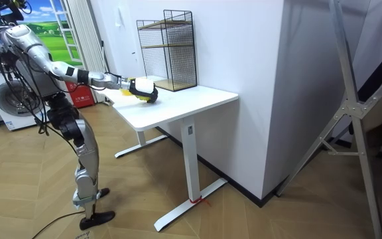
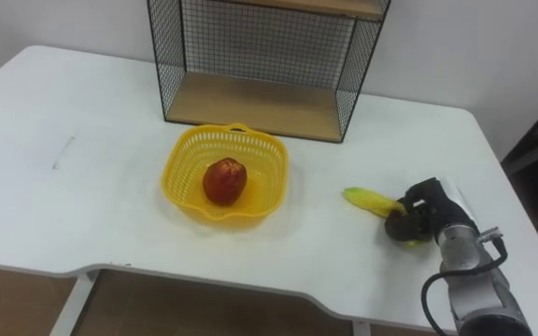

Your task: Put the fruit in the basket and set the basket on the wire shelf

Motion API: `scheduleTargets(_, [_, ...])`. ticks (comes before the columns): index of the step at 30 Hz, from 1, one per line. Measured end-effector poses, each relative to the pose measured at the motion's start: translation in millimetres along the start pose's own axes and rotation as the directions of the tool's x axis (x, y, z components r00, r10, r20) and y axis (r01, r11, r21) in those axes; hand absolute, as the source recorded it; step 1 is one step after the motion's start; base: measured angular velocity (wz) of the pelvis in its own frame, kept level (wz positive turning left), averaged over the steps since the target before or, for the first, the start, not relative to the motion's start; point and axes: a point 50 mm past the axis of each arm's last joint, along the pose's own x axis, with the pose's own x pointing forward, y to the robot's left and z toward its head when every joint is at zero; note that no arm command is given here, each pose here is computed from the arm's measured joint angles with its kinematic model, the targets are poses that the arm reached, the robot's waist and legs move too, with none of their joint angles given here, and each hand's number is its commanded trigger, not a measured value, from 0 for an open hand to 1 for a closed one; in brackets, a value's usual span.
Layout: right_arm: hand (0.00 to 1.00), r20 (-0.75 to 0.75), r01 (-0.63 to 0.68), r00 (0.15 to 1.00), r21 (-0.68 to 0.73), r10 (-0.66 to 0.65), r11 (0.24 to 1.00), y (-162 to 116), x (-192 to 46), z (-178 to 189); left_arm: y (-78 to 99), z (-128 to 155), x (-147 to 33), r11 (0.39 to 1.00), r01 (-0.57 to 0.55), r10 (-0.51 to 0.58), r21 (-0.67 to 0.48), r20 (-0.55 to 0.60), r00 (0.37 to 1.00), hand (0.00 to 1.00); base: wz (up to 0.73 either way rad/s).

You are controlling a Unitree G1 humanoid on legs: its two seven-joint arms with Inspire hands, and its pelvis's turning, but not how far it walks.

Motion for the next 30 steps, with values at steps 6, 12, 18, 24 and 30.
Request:
scheduleTargets(6, [1.0, -0.011, -0.007, 1.0, 0.053, 0.008, 0.999, 3, -1, -3, 0.3, 4, 0.3, 1.0, -0.001, 0.0, 0.008, 0.017, 1.0, 0.0, 0.0])
scheduleTargets(12, [1.0, -0.016, -0.009, 1.0, 0.208, 0.012, 0.978, 3, -1, -4, 0.2, 2, 0.2, 1.0, 0.005, -0.006, 0.009, 0.014, 1.0, 0.0, -0.1])
scheduleTargets(18, [1.0, 0.008, -0.016, 1.0, 0.427, 0.014, 0.904, 4, -2, -1, -1.8, 3, 0.3, 1.0, 0.008, -0.008, 0.008, 0.015, 1.0, 0.0, -0.09])
scheduleTargets(24, [1.0, 0.123, -0.113, 0.992, 0.651, 0.043, 0.751, 23, -8, 21, -6.0, 2, 0.1, 1.0, 0.016, -0.016, 0.01, 0.006, 1.0, 0.0, -0.05])
scheduleTargets(30, [1.0, 0.258, -0.254, 0.963, 0.763, 0.08, 0.595, 39, -21, 46, -16.8, 0, -0.7, 0.999, 0.038, -0.038, 0.008, -0.009, 0.999, 0.0, 0.0])
